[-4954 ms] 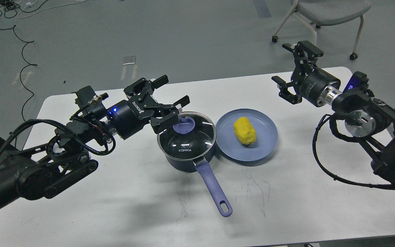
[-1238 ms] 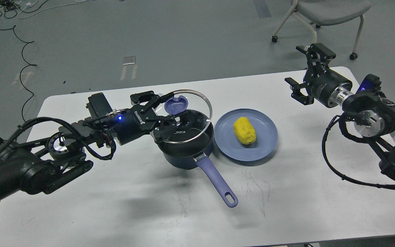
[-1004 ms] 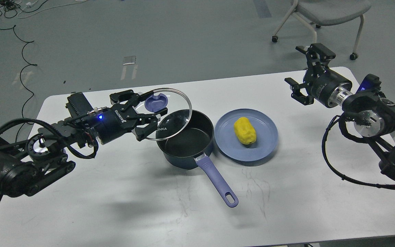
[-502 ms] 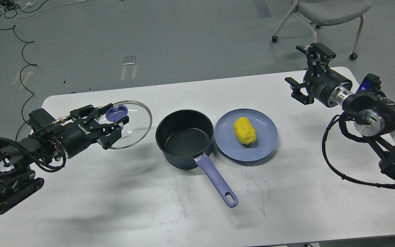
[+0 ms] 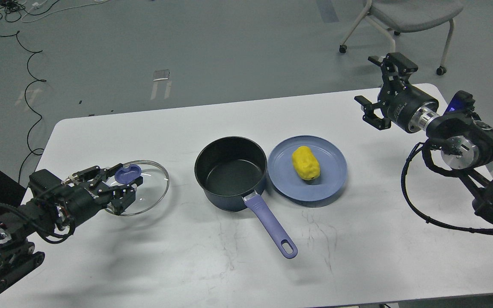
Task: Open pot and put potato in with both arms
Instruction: 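Lower the glass lid onto the table beside the pot, release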
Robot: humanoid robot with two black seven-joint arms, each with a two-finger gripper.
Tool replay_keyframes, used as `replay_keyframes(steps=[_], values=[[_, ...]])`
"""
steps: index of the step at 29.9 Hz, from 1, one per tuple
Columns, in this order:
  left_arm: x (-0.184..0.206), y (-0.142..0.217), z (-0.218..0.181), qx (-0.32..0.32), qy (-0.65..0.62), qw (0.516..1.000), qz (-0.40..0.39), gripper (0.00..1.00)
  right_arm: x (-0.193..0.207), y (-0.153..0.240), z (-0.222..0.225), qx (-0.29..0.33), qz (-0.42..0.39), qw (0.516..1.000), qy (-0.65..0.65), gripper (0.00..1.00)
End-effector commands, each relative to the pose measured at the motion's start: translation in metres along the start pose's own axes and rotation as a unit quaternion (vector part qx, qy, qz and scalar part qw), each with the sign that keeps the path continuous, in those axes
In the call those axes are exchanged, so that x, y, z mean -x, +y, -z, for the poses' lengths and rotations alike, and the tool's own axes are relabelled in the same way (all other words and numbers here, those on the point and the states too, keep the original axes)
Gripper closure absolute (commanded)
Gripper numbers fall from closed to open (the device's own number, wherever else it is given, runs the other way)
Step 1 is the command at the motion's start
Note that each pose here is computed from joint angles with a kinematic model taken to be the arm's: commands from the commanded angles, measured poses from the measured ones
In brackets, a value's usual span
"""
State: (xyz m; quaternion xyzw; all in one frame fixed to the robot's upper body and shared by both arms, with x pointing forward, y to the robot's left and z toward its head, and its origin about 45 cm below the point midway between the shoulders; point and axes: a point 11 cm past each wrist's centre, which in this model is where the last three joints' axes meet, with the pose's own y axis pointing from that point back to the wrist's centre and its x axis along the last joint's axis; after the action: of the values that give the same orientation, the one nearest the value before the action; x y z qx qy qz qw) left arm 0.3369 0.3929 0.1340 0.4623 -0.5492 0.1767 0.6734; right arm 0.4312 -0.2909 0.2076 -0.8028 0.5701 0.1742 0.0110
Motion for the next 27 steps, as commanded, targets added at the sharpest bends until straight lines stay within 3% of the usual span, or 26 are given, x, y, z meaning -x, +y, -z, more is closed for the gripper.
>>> replay_keyframes(steps=[1, 13, 19, 20, 21, 22, 27], values=[[0.005, -0.002, 0.0, -0.004, 0.003, 1.0, 0.003, 0.53, 0.0, 0.0, 0.0, 0.0, 0.0, 1.0, 0.0, 0.0], [0.021, -0.015, -0.004, -0.015, 0.018, 1.0, 0.01, 0.5, -0.003, 0.001, 0.002, -0.001, -0.002, 1.0, 0.003, 0.0], [0.026, -0.013, -0.006, -0.016, 0.023, 1.0, 0.012, 0.42, -0.003, 0.001, 0.002, -0.001, -0.004, 1.0, 0.002, 0.0], [0.026, -0.013, -0.006, -0.016, 0.023, 1.0, 0.012, 0.3, -0.003, 0.001, 0.002, -0.001, -0.004, 1.0, 0.002, 0.0], [0.026, -0.013, -0.006, -0.016, 0.023, 1.0, 0.012, 0.05, -0.004, 0.001, 0.002, -0.001, -0.004, 1.0, 0.002, 0.0], [0.025, -0.014, -0.006, -0.016, 0.023, 1.0, 0.011, 0.01, -0.004, 0.001, 0.002, -0.002, -0.005, 1.0, 0.001, 0.0], [0.026, -0.013, -0.005, -0.022, 0.034, 0.999, 0.008, 0.01, -0.004, 0.001, 0.003, -0.002, -0.005, 1.0, 0.002, 0.0]])
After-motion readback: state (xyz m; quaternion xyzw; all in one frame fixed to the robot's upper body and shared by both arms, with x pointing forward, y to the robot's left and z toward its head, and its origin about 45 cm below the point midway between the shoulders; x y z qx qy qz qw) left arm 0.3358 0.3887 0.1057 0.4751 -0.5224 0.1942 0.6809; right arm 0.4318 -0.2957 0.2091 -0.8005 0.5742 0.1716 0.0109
